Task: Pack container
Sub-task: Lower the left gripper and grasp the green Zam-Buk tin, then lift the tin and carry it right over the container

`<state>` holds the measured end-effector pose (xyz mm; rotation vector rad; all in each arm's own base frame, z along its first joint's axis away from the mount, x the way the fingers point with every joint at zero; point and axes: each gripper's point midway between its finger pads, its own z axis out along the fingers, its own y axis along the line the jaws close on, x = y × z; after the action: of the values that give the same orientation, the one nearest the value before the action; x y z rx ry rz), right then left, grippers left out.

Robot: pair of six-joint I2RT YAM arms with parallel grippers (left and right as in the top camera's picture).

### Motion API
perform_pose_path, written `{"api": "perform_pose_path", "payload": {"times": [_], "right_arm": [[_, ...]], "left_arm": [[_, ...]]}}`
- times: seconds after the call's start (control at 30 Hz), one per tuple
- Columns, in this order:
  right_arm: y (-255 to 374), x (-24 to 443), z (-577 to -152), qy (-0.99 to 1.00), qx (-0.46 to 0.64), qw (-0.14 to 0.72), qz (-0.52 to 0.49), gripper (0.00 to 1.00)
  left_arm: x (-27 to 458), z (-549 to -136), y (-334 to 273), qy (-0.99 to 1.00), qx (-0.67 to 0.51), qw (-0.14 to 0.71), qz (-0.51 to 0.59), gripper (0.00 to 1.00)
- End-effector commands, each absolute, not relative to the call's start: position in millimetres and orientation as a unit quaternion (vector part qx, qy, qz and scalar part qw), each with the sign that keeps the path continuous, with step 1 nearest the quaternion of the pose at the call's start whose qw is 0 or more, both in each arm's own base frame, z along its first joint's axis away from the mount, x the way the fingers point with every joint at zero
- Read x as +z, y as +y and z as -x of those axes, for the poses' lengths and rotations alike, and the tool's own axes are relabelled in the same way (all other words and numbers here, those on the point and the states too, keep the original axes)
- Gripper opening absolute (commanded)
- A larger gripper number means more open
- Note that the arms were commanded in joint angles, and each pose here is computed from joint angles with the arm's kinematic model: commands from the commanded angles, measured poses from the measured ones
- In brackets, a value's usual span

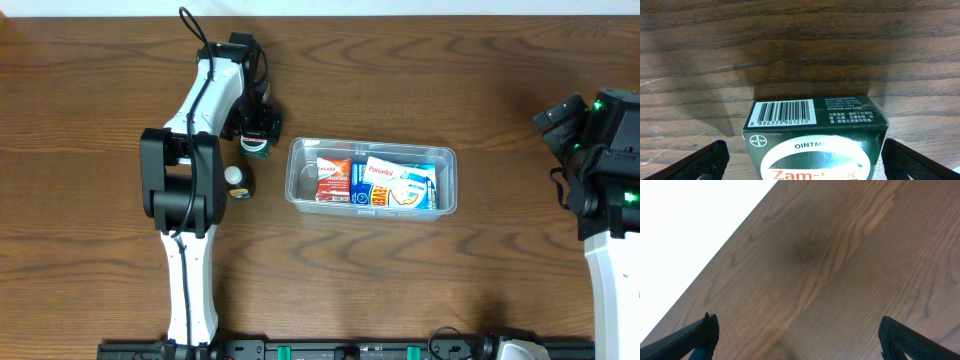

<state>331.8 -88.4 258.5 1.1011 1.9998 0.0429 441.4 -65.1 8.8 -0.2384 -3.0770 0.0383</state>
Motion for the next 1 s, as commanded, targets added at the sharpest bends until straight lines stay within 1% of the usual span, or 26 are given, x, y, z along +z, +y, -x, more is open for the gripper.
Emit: {"api": "perform_pose_path", "payload": {"times": [0.0, 0.33, 0.4, 0.53, 0.63, 0.67, 0.83, 0.97], "right_arm": [[-91.4, 260.5, -331.3, 0.791, 0.016, 0.417, -0.447, 0.99], [-91.4, 260.5, -331.3, 0.791, 0.016, 0.417, -0.447, 0.99], [-91.4, 260.5, -331.3, 0.791, 0.016, 0.417, -0.447, 0.99], [-91.4, 260.5, -331.3, 0.791, 0.016, 0.417, -0.447, 0.99], [-91.4, 260.5, -331.3, 0.791, 0.016, 0.417, -0.447, 0.99], [-91.4, 260.5, -331.3, 0.791, 0.016, 0.417, -0.447, 0.99], [-91.4, 260.5, -331.3, 0.791, 0.016, 0.417, -0.447, 0.99], [-91.4, 260.5, -331.3, 0.791, 0.016, 0.417, -0.447, 0.99]], "left_arm": [[0.3, -437.0, -66.1, -0.995, 0.017, 0.041, 0.085, 0.98], [-13.3, -430.6, -65.2, -0.996, 0.016, 0.048, 0.070, 1.00], [-14.9, -430.2, -65.2, -0.996, 0.016, 0.048, 0.068, 0.97], [-14.9, -430.3, -65.1, -0.997, 0.016, 0.048, 0.064, 0.85], [-14.9, -430.2, -65.1, -0.997, 0.015, 0.048, 0.056, 0.70], [-14.9, -430.2, -65.1, -0.997, 0.015, 0.048, 0.055, 0.67], [-13.9, -428.9, -64.8, -0.997, 0.015, 0.051, 0.053, 0.66], [-5.0, -426.0, -64.5, -0.997, 0.014, 0.058, 0.053, 0.63]]}}
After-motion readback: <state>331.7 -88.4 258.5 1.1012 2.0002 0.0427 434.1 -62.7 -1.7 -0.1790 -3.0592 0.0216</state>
